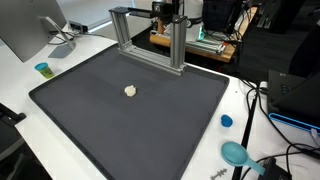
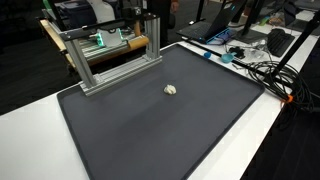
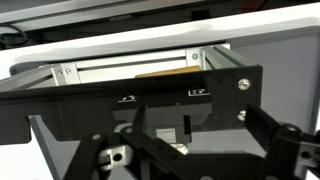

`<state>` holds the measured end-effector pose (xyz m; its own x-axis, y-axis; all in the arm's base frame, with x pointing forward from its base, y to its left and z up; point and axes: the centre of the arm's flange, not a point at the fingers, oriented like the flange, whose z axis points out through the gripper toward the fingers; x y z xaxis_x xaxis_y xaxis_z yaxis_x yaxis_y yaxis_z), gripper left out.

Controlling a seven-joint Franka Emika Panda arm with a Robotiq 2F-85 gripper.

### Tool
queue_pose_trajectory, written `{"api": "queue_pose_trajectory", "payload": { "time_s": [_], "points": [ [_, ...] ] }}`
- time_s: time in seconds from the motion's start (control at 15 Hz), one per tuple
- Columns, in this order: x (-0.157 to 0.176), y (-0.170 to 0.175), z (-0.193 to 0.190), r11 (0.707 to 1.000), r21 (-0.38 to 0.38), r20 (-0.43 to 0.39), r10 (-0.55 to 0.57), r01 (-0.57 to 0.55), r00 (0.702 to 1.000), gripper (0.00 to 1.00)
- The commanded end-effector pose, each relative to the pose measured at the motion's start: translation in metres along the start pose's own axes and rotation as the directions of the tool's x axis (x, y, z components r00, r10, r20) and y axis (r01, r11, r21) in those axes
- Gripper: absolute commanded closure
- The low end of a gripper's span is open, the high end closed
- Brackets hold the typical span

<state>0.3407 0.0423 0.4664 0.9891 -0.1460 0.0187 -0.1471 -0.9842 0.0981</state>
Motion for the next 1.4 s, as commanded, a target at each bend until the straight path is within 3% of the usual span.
{"api": "queue_pose_trajectory", "payload": {
  "time_s": [0.0,0.6,0.93,1.33],
  "points": [
    [-0.003,0.011,0.001,1.000,0.007,-0.052,-0.015,0.016,0.999,0.00],
    [-0.008,0.035,0.011,1.000,-0.003,-0.113,-0.014,0.013,0.993,0.00],
    [-0.012,0.055,0.020,0.999,0.025,-0.196,-0.040,0.046,0.980,0.00],
    [-0.001,0.059,0.019,0.993,0.040,-0.236,-0.098,0.110,0.967,0.00]
  ]
}}
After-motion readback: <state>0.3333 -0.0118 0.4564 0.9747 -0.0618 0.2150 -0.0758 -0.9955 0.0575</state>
